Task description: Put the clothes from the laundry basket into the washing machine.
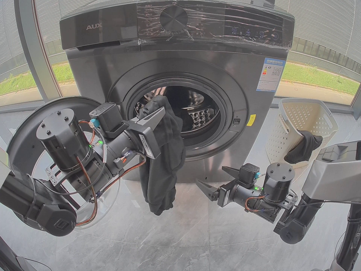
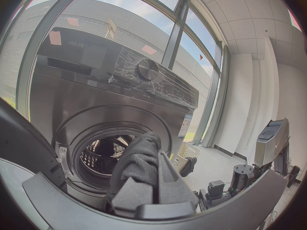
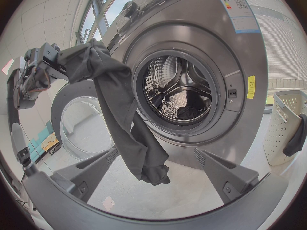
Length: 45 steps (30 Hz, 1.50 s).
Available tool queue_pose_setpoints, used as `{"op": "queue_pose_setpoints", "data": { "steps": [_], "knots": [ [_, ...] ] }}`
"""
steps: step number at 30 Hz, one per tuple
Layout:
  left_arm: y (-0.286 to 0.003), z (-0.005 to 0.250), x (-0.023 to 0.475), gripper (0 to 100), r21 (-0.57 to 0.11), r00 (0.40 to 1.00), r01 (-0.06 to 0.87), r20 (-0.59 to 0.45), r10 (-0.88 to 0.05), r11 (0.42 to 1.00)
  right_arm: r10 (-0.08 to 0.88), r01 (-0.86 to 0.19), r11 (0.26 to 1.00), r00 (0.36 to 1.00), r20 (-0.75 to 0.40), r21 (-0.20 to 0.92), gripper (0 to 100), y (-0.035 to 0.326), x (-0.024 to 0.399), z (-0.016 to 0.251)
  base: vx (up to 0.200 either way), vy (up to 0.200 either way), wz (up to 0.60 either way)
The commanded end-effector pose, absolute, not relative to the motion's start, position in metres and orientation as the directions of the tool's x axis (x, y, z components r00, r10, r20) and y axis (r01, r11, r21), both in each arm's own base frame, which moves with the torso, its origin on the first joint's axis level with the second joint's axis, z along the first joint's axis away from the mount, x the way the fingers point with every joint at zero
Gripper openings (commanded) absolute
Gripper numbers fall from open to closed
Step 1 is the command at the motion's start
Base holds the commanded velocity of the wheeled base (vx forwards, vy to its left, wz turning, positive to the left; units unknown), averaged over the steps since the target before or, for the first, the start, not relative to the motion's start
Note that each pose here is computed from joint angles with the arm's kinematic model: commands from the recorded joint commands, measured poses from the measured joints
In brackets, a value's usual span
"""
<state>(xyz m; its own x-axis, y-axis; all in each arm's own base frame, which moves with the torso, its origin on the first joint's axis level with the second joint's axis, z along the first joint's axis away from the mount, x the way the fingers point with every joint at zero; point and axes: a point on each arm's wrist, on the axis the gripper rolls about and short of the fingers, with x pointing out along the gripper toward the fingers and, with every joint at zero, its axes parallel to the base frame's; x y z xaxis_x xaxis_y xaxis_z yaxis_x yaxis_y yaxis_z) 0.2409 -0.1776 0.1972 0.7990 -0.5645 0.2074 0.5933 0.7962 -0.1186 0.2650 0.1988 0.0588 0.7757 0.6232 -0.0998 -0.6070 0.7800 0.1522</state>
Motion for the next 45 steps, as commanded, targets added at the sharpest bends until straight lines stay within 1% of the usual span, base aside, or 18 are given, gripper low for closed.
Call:
{"op": "queue_pose_setpoints", "data": {
  "steps": [1, 7, 10, 15, 19, 26, 31, 36, 43, 44, 45],
  "knots": [
    [-0.181, 0.198, 0.239, 0, -0.112, 0.791, 0.603, 0.207, -0.575, 0.79, 0.62, -0.602, 0.784, 0.776, -0.118, 0.153, 100, 0.207, 0.277, 0.042, 0.0, 0.0, 0.0],
    [-0.183, 0.199, 0.24, 0, -0.109, 0.79, 0.605, 0.203, -0.578, 0.789, 0.636, -0.622, 0.768, 0.77, -0.06, 0.152, 100, 0.228, 0.297, 0.04, 0.0, 0.0, 0.0],
    [-0.183, 0.2, 0.24, 0, -0.109, 0.789, 0.606, 0.206, -0.579, 0.788, 0.641, -0.628, 0.764, 0.766, -0.052, 0.149, 100, 0.238, 0.308, 0.031, 0.0, 0.0, 0.0],
    [-0.183, 0.204, 0.239, 0, -0.106, 0.782, 0.613, 0.219, -0.583, 0.783, 0.68, -0.666, 0.73, 0.73, -0.07, 0.151, 100, 0.252, 0.306, 0.019, 0.0, 0.0, 0.0],
    [-0.183, 0.204, 0.238, 0, -0.106, 0.78, 0.616, 0.221, -0.586, 0.781, 0.693, -0.679, 0.718, 0.718, -0.064, 0.151, 100, 0.262, 0.307, 0.015, 0.0, 0.0, 0.0],
    [-0.187, 0.206, 0.235, 0, -0.107, 0.769, 0.63, 0.228, -0.598, 0.769, 0.692, -0.681, 0.717, 0.72, -0.04, 0.146, 100, 0.273, 0.319, 0.007, 0.0, 0.0, 0.0],
    [-0.188, 0.206, 0.233, 0, -0.109, 0.764, 0.635, 0.234, -0.601, 0.765, 0.704, -0.696, 0.704, 0.71, -0.008, 0.143, 100, 0.284, 0.321, 0.006, 0.0, 0.0, 0.0],
    [-0.189, 0.206, 0.233, 0, -0.109, 0.763, 0.637, 0.236, -0.602, 0.764, 0.718, -0.714, 0.686, 0.696, 0.031, 0.142, 100, 0.292, 0.321, 0.011, 0.0, 0.0, 0.0],
    [-0.19, 0.208, 0.232, 0, -0.114, 0.758, 0.642, 0.241, -0.606, 0.758, 0.723, -0.722, 0.678, 0.689, 0.049, 0.139, 100, 0.299, 0.32, 0.005, 0.0, 0.0, 0.0],
    [-0.19, 0.208, 0.232, 0, -0.116, 0.759, 0.641, 0.241, -0.605, 0.758, 0.723, -0.722, 0.678, 0.689, 0.051, 0.137, 0, 0.299, 0.32, 0.005, 0.0, 0.0, 0.0],
    [-0.19, 0.207, 0.232, 0, -0.117, 0.76, 0.64, 0.24, -0.604, 0.759, 0.722, -0.721, 0.679, 0.69, 0.051, 0.137, 0, 0.299, 0.321, 0.005, 0.0, 0.0, 0.0]
  ]
}}
